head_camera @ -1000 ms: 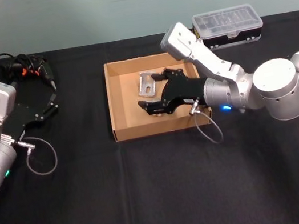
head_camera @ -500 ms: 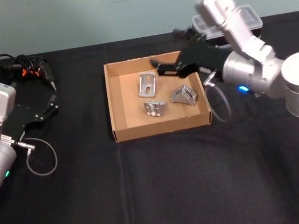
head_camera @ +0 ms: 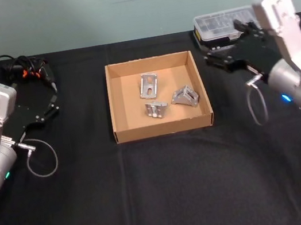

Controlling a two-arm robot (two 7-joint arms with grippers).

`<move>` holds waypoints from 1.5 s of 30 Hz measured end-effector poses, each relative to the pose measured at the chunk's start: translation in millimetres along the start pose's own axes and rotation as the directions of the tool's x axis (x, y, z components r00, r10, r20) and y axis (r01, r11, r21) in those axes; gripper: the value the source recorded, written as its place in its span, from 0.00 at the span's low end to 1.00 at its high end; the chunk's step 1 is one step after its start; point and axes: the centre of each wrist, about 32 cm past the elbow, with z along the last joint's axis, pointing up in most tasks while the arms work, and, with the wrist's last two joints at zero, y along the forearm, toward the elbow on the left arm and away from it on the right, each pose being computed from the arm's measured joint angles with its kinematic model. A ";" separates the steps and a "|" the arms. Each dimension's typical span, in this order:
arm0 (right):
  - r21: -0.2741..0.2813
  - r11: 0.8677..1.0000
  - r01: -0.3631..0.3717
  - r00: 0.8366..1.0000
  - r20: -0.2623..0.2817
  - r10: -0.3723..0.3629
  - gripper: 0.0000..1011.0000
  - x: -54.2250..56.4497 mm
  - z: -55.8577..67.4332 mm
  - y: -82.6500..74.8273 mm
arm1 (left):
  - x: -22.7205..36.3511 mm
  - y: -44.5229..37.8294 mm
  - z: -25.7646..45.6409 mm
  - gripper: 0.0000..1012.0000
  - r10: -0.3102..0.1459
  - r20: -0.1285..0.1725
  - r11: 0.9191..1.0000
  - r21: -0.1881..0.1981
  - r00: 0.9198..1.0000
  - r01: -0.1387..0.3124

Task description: Use one hand to pick up the angle iron from the table and place it into the box.

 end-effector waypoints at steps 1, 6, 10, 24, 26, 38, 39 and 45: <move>-0.006 1.000 0.010 1.000 0.001 -0.010 0.99 0.2 -1.6 -2.4 | 0.0 0.0 0.0 0.99 0.000 0.000 1.000 0.000 1.000 0.000; -0.042 0.997 0.071 0.997 0.005 -0.070 0.99 0.4 -9.7 -14.5 | 0.0 0.0 0.0 0.99 0.000 0.000 1.000 0.000 1.000 0.000; -0.061 0.994 0.092 0.996 0.008 -0.091 0.99 -1.5 -13.2 -17.7 | 0.0 0.0 0.0 0.99 0.000 0.000 1.000 0.000 1.000 0.000; -0.055 0.995 0.086 0.996 0.007 -0.086 0.99 -1.1 -11.8 -16.2 | 0.0 0.0 0.0 0.99 0.000 0.000 1.000 0.000 1.000 0.000; -0.054 0.995 0.086 0.996 0.007 -0.085 0.99 -1.1 -11.7 -16.1 | 0.0 0.0 0.0 0.99 0.000 0.000 1.000 0.000 1.000 0.000; -0.053 0.995 0.081 0.997 0.006 -0.081 0.99 -0.9 -11.6 -15.7 | 0.0 0.0 0.0 0.99 0.000 0.000 1.000 0.000 1.000 0.000; -0.053 0.995 0.081 0.997 0.006 -0.080 0.99 -0.9 -11.7 -15.7 | 0.0 0.0 0.0 0.99 0.000 0.000 1.000 0.000 1.000 0.000; -0.053 0.995 0.080 0.997 0.006 -0.079 0.99 -1.0 -11.5 -15.6 | 0.0 0.0 0.0 0.99 0.000 0.000 1.000 0.000 1.000 0.000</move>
